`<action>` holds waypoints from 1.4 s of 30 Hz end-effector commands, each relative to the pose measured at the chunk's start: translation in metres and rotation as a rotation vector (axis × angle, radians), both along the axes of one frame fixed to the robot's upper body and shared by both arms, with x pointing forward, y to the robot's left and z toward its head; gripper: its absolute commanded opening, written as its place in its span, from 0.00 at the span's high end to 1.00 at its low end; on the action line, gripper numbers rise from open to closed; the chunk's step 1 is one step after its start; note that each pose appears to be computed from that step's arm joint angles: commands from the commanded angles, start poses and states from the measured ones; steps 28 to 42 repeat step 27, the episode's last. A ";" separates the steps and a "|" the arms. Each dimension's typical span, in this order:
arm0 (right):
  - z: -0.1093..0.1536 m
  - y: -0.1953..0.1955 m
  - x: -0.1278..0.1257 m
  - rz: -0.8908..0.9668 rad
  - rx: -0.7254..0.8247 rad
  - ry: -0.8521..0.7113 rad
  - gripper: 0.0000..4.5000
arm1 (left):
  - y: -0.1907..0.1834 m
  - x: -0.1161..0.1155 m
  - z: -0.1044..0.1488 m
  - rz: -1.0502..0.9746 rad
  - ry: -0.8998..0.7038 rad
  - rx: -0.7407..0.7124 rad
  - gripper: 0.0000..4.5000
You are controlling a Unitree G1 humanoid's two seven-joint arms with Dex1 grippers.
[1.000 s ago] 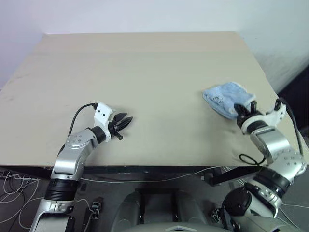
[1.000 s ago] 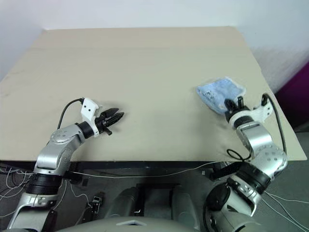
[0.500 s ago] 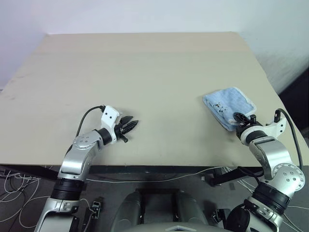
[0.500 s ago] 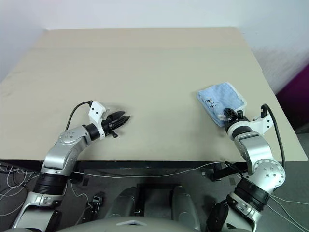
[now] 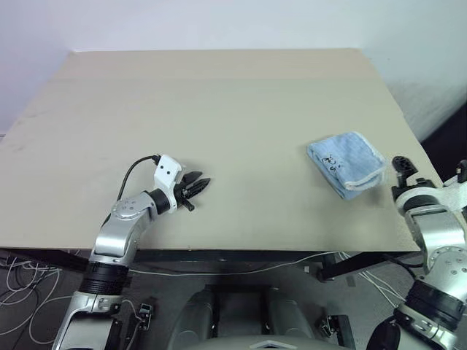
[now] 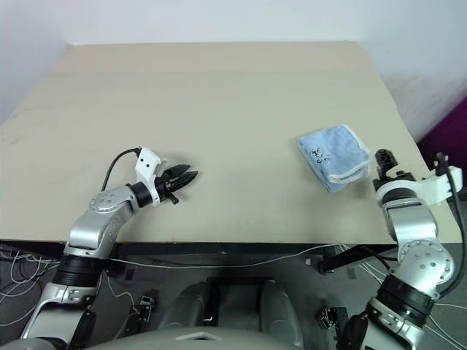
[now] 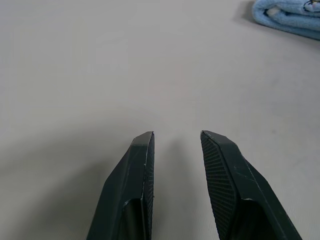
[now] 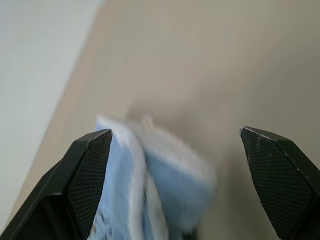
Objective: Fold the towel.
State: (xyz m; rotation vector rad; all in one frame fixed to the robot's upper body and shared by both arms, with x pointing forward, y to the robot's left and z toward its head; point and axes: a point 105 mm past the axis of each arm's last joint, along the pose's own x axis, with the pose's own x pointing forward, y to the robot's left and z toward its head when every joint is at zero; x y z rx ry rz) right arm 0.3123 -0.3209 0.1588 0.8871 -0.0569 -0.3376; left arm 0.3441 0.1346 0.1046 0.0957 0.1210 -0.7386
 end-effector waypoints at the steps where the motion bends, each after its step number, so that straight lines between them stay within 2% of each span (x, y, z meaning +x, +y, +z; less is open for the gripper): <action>1: 0.037 0.046 0.022 0.227 -0.303 -0.100 0.04 | 0.009 0.004 0.011 0.032 -0.047 0.014 0.66; 4: 0.032 0.104 0.033 0.493 -0.532 -0.103 0.04 | 0.020 0.003 0.014 0.076 -0.055 0.011 0.66; 8: 0.010 0.160 0.039 0.733 -0.667 -0.113 0.04 | 0.035 -0.004 0.011 0.119 -0.052 0.025 0.66; 11: -0.006 0.183 0.042 0.841 -0.797 -0.100 0.04 | 0.042 -0.011 0.010 0.148 -0.051 0.027 0.66; 13: -0.006 0.195 0.045 0.883 -0.815 -0.124 0.04 | 0.049 -0.014 0.011 0.168 -0.053 0.027 0.66; 18: -0.006 0.209 0.049 0.946 -0.890 -0.171 0.04 | 0.067 -0.023 0.013 0.244 -0.056 0.029 0.66; 24: -0.019 0.219 0.047 0.972 -0.882 -0.170 0.04 | 0.074 -0.032 0.010 0.286 -0.042 0.023 0.66; 42: -0.020 0.224 0.046 0.971 -0.878 -0.177 0.04 | 0.077 -0.031 0.010 0.287 -0.038 0.030 0.66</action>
